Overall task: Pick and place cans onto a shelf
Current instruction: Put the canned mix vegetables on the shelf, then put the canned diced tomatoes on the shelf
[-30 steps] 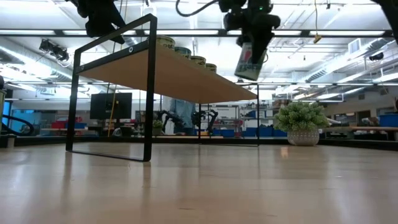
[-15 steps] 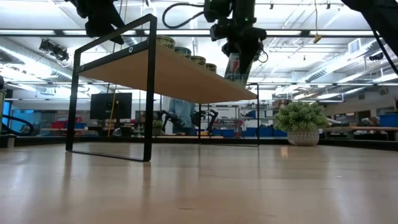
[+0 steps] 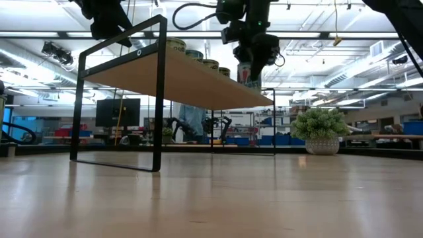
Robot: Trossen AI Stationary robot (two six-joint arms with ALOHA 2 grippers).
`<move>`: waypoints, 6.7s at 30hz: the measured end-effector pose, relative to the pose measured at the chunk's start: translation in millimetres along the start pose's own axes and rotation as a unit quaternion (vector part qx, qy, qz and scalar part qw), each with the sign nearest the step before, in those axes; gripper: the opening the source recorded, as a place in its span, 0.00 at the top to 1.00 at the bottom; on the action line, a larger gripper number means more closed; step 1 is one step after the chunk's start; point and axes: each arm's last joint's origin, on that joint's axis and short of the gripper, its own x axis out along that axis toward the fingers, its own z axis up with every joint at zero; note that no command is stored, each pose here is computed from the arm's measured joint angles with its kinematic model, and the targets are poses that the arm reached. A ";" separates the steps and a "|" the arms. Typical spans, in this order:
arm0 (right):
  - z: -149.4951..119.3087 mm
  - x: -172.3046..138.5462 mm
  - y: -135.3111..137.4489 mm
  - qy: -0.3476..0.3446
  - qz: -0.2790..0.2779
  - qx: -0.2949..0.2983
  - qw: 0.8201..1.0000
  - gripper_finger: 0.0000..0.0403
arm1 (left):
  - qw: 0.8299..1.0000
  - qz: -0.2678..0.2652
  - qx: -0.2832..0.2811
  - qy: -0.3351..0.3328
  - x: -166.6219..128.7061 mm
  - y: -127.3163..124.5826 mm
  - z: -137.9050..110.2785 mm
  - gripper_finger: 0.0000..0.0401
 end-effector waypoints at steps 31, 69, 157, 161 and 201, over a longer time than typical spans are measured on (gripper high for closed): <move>-15.8 -49.6 3.2 -0.025 -0.123 0.084 0.988 0.04 | 1.000 0.000 -0.005 0.000 0.0 0.0 -0.1 0.25; 49.6 -86.5 188.0 -0.188 0.046 0.265 0.945 0.04 | 0.978 -0.205 0.040 -0.012 -51.0 -16.1 30.7 0.25; -42.9 56.0 391.6 -0.139 0.109 0.144 0.974 0.27 | 0.977 -0.099 -0.189 -0.021 -49.5 -12.8 32.8 0.25; -42.7 38.7 364.0 -0.156 0.095 0.126 0.975 0.27 | 0.977 -0.089 -0.190 -0.026 -49.4 -12.1 33.0 0.25; -21.6 -9.4 102.4 -0.241 0.002 0.140 0.960 0.27 | 0.985 -0.071 -0.153 -0.037 -49.1 -11.1 33.4 0.25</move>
